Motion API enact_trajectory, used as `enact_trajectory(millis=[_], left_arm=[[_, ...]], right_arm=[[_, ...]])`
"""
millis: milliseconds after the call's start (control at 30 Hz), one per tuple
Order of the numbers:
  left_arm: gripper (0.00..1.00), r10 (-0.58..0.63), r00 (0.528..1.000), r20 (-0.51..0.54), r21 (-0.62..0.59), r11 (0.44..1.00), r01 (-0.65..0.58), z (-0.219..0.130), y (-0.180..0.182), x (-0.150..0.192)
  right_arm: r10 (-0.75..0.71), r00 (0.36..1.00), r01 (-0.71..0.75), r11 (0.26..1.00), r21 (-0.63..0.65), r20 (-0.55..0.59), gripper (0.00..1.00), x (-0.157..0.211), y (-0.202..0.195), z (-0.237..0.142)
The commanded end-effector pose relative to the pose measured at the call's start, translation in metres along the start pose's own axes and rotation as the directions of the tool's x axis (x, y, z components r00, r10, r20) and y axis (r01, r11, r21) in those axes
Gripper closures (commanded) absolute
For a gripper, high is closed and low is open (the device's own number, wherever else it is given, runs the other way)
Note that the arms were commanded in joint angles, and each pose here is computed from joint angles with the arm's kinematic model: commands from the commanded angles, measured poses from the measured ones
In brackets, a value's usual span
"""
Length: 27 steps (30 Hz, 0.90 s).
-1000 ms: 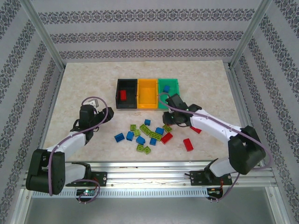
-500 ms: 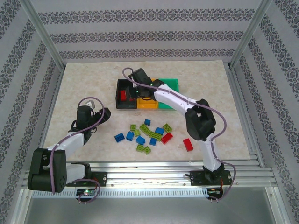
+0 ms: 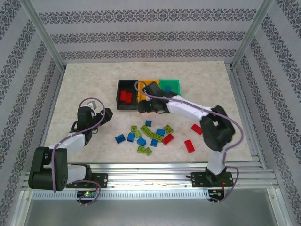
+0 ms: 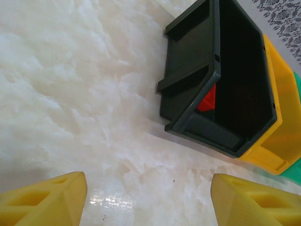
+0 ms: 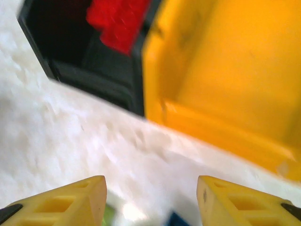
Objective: Sort the legos into containers by color
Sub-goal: Pick up the lego from the middle-right of the table.
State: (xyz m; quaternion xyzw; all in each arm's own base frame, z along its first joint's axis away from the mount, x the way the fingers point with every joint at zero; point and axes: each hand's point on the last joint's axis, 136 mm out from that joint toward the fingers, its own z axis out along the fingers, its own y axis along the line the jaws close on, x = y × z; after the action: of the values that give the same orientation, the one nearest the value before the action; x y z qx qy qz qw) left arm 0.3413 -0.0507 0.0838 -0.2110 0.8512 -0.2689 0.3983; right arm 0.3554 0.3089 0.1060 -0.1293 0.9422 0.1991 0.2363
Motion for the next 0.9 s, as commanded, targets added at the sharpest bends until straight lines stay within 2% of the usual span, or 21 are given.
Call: enact_trajectory(millis=[0, 200, 367, 433, 567, 633, 667, 733, 867], left_arm=[[0.30, -0.027, 1.000, 0.015, 0.058, 0.998, 0.026, 0.002, -0.006, -0.005], [0.30, -0.031, 0.999, 0.009, 0.055, 0.998, 0.030, 0.004, -0.004, -0.005], [0.29, -0.035, 0.999, 0.009, 0.055, 0.998, 0.034, 0.004, -0.003, -0.004], [0.29, -0.039, 0.999, 0.008, 0.055, 0.998, 0.038, 0.005, -0.002, -0.004], [0.29, -0.047, 0.999, -0.004, 0.061, 0.997, 0.047, 0.008, -0.002, -0.001], [0.29, -0.050, 0.999, -0.009, 0.069, 0.996, 0.050, 0.009, -0.003, -0.001], [0.29, -0.048, 0.999, -0.011, 0.073, 0.996, 0.049, 0.009, -0.004, -0.001], [0.22, -0.042, 0.999, -0.011, 0.079, 0.996, 0.043, 0.009, -0.006, -0.002], [0.21, -0.036, 0.999, -0.001, 0.071, 0.997, 0.035, 0.006, -0.006, -0.003]], right_arm=[[0.019, 0.998, -0.024, 0.996, 0.086, 0.060, 0.45, 0.018, -0.040, -0.027], [0.229, 0.969, -0.243, 0.955, 0.172, 0.095, 0.43, 0.073, -0.122, -0.061], [0.375, 0.890, -0.446, 0.834, 0.323, 0.261, 0.38, 0.100, -0.189, -0.108], [0.417, 0.847, -0.518, 0.788, 0.334, 0.331, 0.35, 0.108, -0.208, -0.124], [0.473, 0.769, -0.621, 0.713, 0.325, 0.431, 0.23, 0.125, -0.228, -0.145], [0.492, 0.752, -0.642, 0.697, 0.320, 0.438, 0.16, 0.131, -0.230, -0.148], [0.509, 0.748, -0.649, 0.695, 0.310, 0.426, 0.14, 0.133, -0.229, -0.147], [0.532, 0.746, -0.656, 0.690, 0.306, 0.401, 0.11, 0.135, -0.229, -0.143], [0.559, 0.763, -0.645, 0.690, 0.328, 0.325, 0.10, 0.140, -0.228, -0.127]])
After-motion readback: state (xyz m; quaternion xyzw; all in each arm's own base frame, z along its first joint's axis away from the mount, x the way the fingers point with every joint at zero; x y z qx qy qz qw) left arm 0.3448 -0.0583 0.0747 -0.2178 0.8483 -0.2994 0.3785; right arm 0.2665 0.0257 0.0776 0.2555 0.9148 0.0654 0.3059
